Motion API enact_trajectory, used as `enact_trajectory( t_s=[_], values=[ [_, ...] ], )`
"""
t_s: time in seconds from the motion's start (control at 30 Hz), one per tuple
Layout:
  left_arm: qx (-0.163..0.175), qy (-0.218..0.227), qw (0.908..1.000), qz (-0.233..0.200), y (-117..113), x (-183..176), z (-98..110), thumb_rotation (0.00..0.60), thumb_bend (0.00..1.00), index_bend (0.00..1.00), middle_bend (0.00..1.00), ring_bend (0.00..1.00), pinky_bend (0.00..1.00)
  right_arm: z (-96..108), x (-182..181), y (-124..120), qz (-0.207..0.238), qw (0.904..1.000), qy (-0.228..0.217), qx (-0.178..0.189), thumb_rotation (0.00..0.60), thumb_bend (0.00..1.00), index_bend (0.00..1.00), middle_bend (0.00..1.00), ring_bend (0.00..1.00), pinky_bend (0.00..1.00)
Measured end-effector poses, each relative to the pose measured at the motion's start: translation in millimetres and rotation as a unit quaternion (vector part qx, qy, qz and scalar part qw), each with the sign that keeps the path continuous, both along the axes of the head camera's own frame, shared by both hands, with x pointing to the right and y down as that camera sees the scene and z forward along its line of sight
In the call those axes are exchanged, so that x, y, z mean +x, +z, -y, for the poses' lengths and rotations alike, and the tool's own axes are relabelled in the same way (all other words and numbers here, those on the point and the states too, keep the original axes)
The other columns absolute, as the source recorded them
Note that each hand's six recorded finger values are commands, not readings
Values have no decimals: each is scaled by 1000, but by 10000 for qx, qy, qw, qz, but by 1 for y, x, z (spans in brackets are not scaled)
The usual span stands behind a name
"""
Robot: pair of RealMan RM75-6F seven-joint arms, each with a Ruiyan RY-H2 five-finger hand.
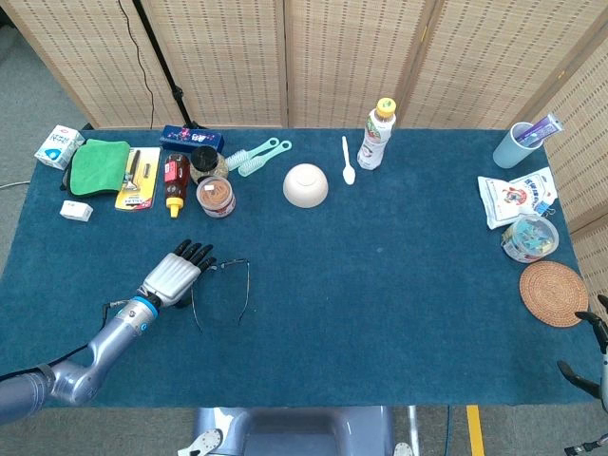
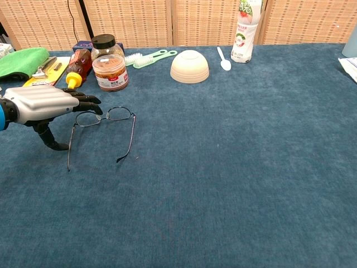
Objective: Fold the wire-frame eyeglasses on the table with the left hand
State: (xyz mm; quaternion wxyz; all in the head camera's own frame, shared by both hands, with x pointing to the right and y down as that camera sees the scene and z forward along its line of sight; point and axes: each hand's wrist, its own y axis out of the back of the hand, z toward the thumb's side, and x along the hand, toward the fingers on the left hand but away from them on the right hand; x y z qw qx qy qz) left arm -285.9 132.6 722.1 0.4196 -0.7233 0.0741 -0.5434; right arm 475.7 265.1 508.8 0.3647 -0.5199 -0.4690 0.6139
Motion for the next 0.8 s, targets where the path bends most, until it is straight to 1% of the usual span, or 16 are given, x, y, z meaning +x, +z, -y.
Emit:
enact_trajectory(
  t_s=[0.2,0.37,0.8],
  values=[
    [-40,5,10000,-36,0,5,1,559,231,111,0,0,0,-1,1,-1,-10,10000,10,0,600,13,278,104,161,246],
    [-90,73,9999,-30,3,10,2,559,231,130,0,0,0,-1,1,-1,-12,10000,27,-1,600,13,278,104,161,246],
    [-81,163,9998,-27,5,17,3,558,233,271,0,0,0,-3,2,-2,-19,10000,43,-18,600,13,279,103,161,250]
  ],
)
